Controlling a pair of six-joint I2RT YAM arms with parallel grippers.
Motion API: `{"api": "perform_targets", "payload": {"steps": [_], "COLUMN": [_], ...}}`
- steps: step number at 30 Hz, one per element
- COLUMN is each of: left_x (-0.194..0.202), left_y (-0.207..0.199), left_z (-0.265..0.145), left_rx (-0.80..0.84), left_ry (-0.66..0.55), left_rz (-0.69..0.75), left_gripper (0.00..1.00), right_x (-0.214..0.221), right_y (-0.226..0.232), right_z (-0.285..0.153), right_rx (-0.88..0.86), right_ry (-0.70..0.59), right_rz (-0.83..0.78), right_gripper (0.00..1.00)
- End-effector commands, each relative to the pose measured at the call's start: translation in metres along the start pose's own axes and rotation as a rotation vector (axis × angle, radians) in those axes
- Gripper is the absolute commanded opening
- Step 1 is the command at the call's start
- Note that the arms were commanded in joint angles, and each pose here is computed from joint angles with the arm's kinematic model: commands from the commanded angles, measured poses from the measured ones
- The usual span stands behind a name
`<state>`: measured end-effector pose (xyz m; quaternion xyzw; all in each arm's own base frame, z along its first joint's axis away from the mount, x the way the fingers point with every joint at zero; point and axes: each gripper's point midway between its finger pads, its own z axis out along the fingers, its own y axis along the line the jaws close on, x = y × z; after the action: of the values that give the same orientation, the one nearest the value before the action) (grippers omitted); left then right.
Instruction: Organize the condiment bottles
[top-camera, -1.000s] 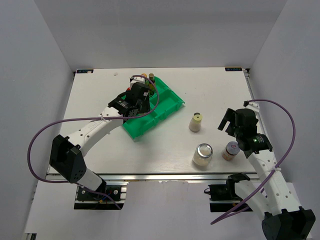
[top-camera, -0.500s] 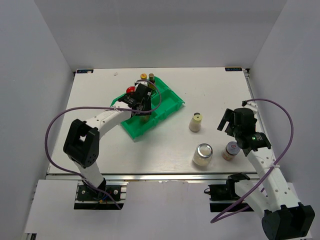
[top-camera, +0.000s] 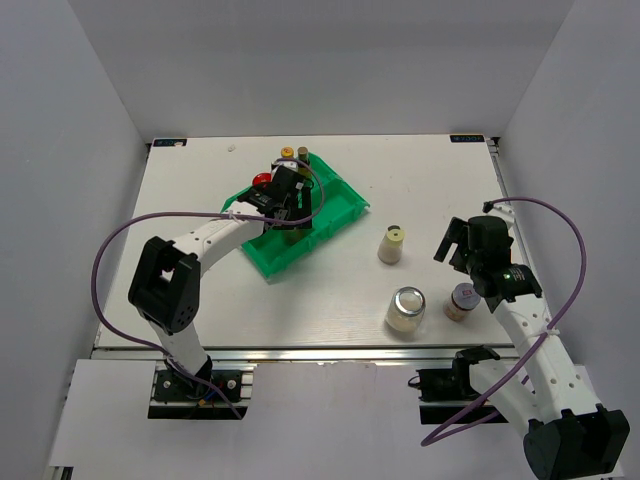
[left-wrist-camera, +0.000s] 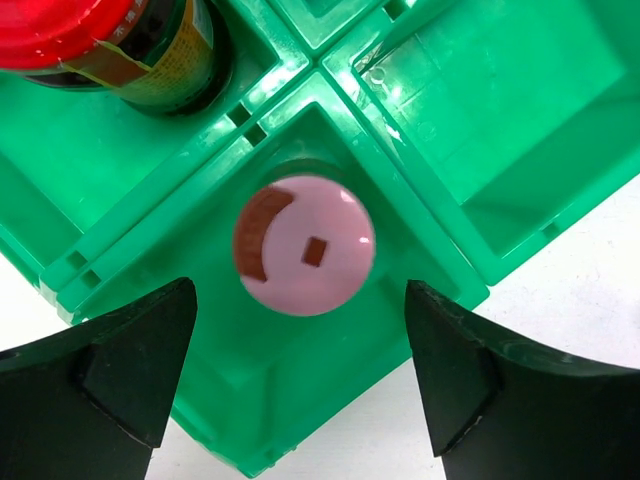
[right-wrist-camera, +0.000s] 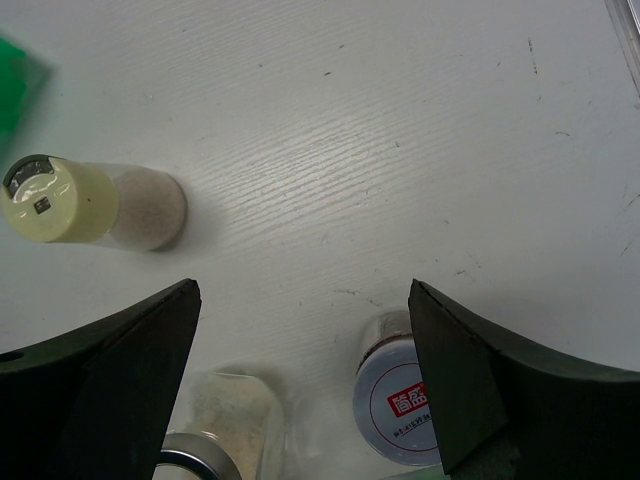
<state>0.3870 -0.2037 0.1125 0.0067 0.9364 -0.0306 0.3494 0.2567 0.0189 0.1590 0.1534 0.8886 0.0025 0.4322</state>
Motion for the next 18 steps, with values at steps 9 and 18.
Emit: {"api": "perform_targets", "payload": {"steps": [9, 18], "left_x": [-0.068, -0.082], "left_y": [-0.014, -0.076], "left_z": [-0.068, -0.111], "left_rx": [0.122, 0.427], "left_ry": [-0.177, -0.234], "left_rz": [-0.054, 0.042], "left_gripper": [0.98, 0.98], "right_x": [-0.007, -0.01], "right_y": [0.009, 0.008], "right_z": [-0.003, -0.003], "right_rx": [-0.056, -0.052], "right_ry": [-0.028, -0.045], "right_rz": [-0.003, 0.012], "right_gripper": [0.9, 0.89]}}
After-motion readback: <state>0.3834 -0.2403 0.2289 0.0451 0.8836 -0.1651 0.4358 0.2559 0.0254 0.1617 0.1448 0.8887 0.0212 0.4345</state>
